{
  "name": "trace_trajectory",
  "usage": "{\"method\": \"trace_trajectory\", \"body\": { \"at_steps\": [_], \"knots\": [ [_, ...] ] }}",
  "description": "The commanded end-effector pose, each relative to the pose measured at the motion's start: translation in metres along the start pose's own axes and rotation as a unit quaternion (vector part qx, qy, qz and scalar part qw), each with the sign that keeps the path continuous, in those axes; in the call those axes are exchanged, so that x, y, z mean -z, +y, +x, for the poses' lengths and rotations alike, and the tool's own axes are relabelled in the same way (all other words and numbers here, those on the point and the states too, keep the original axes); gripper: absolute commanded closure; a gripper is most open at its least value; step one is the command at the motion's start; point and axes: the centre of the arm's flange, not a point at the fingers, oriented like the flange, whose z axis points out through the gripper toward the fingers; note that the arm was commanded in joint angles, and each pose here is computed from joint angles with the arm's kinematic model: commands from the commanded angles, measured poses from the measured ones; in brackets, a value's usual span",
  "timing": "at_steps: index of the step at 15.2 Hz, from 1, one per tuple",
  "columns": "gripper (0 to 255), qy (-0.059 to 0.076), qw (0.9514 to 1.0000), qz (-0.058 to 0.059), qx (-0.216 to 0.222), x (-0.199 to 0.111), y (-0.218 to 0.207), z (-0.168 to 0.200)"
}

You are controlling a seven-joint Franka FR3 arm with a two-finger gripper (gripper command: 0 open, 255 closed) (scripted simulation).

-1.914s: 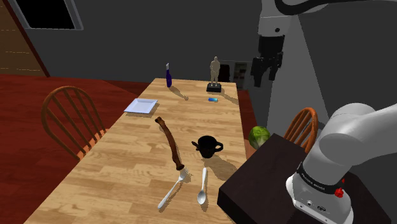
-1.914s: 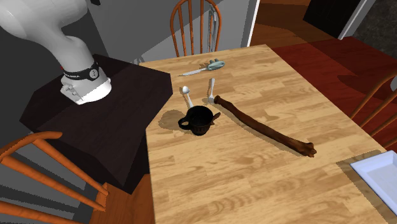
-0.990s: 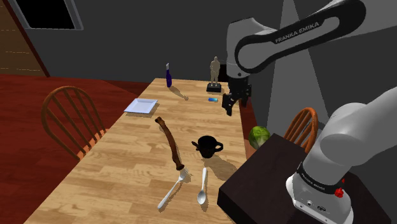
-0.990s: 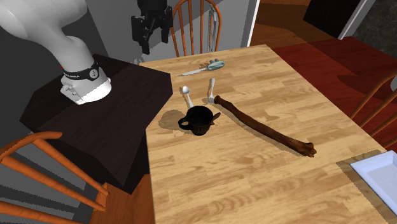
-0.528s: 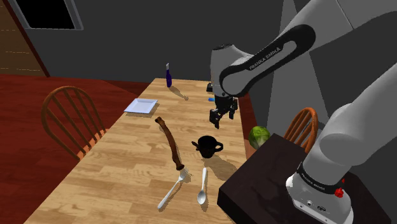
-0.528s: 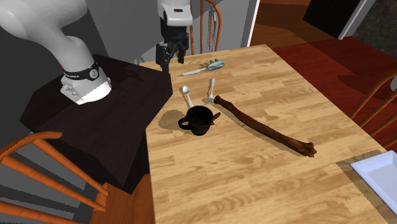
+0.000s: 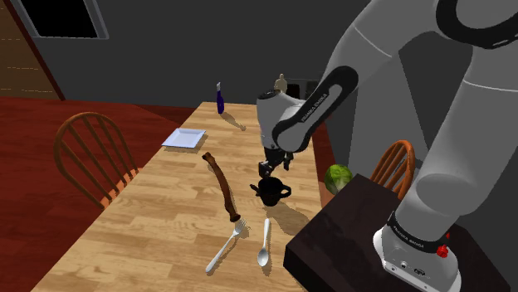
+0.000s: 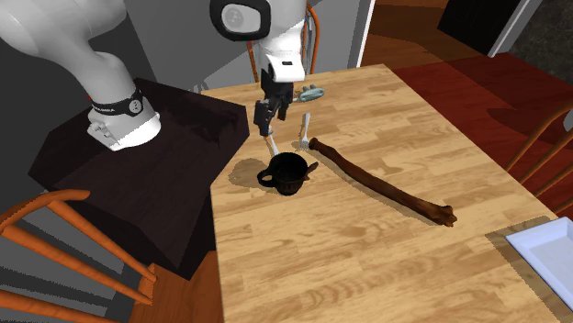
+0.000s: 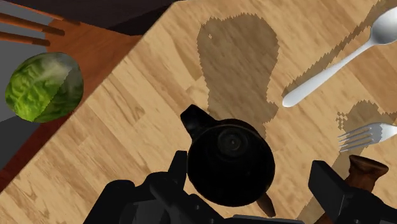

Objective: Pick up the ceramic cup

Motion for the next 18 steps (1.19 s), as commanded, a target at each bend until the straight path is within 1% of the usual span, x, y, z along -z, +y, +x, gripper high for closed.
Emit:
{"method": "trace_trajectory", "body": {
  "at_steps": [1,8,9,16,18],
  "knots": [
    [0,0.002,1.0000,-0.004,0.000,-0.021,-0.011,0.013],
    [0,0.009,0.9997,-0.020,-0.002,-0.095,-0.048,0.055],
    [0,0.010,0.9997,-0.021,-0.002,-0.097,-0.049,0.056],
    [0,0.010,0.9997,-0.021,-0.002,-0.137,-0.054,0.058],
    [0,0.010,0.9997,-0.021,-0.002,-0.137,-0.054,0.058]
  ]
}}
